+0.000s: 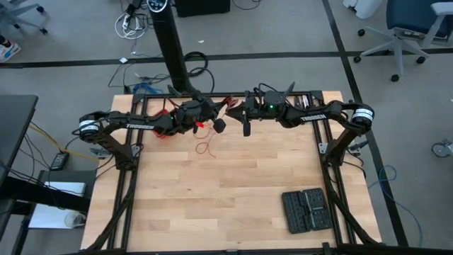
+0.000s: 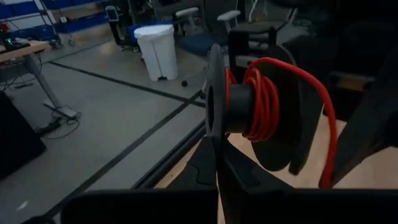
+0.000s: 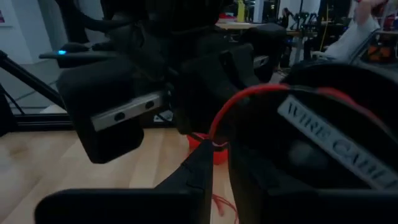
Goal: Coil cords
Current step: Coil the wire to the spool
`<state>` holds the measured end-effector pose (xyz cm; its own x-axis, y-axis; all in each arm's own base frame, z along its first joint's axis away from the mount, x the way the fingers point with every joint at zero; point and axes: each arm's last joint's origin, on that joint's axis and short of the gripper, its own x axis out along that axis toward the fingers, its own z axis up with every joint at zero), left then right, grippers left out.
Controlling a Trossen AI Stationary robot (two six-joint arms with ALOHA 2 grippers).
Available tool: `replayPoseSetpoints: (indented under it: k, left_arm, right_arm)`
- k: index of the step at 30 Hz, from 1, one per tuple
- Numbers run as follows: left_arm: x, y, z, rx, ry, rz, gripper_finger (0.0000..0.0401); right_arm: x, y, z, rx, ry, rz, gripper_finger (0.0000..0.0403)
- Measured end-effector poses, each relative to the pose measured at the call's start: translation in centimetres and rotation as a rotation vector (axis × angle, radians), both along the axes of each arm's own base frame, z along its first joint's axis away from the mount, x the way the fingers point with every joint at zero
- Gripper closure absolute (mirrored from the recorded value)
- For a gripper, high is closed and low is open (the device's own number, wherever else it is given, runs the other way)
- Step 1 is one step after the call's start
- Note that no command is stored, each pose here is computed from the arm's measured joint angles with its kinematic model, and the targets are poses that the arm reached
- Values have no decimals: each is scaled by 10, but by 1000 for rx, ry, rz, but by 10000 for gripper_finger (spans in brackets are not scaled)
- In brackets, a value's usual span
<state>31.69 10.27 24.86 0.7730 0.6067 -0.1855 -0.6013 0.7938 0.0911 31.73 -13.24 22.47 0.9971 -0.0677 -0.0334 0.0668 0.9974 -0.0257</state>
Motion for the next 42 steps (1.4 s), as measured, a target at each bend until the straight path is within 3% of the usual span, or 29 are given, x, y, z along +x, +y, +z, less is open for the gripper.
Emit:
replayPoseSetpoints:
  k: [7,11,16,33,42]
  left_arm:
    - [2,-1,6,16,-63,-43,400]
    - [3,-2,9,26,-82,-105,400]
    - [3,-2,12,52,-104,-108,400]
    - [3,1,21,101,-184,-87,400]
    - [3,0,20,-34,-265,-76,400]
  right_arm:
    - [0,0,-5,23,46,9,348]
    - [-1,0,-14,-25,107,17,354]
    - [-8,5,-24,-111,92,5,361]
    - [-16,10,-36,-157,96,56,390]
    - [-16,11,-38,-74,108,58,362]
